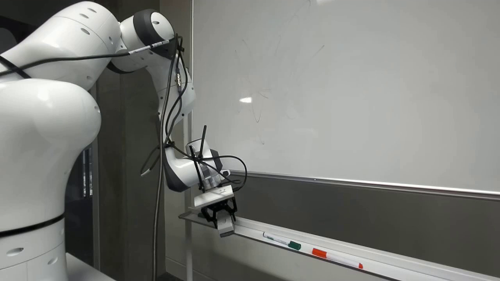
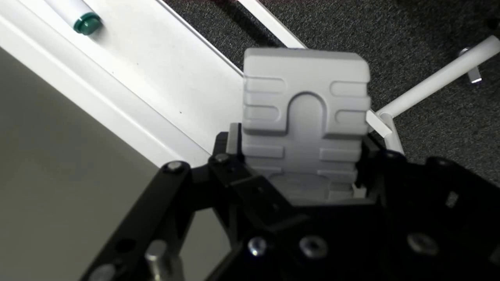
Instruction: Move the duster to the right
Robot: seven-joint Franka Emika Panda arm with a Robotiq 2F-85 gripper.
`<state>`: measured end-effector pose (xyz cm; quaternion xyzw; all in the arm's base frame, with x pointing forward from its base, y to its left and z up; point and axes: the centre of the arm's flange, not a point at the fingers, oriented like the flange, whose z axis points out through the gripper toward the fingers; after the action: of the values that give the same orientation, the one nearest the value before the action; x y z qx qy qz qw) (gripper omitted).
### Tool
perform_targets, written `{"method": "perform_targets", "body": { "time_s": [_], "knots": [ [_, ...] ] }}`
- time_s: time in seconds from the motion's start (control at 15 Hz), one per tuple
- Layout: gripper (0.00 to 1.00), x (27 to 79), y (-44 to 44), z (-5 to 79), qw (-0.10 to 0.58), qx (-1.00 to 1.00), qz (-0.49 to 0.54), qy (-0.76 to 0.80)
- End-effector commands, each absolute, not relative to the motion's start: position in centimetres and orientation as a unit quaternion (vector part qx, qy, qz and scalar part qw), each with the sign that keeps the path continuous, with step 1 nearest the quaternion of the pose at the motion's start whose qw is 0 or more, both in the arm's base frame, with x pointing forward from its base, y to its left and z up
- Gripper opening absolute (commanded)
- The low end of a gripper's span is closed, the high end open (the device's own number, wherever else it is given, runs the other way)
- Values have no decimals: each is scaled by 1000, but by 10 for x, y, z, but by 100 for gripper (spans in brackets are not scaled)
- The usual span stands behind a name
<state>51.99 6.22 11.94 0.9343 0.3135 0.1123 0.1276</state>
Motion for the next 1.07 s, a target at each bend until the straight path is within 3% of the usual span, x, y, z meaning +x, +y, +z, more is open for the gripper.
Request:
{"method": "perform_targets", "body": {
  "time_s": [0.0, 0.73, 1.0],
  "knots": [
    [38, 519, 57, 120, 124, 936, 122, 306],
    [38, 527, -44, 181, 205, 963, 142, 99],
    [38, 523, -78, 171, 173, 980, 97, 22]
  ]
}}
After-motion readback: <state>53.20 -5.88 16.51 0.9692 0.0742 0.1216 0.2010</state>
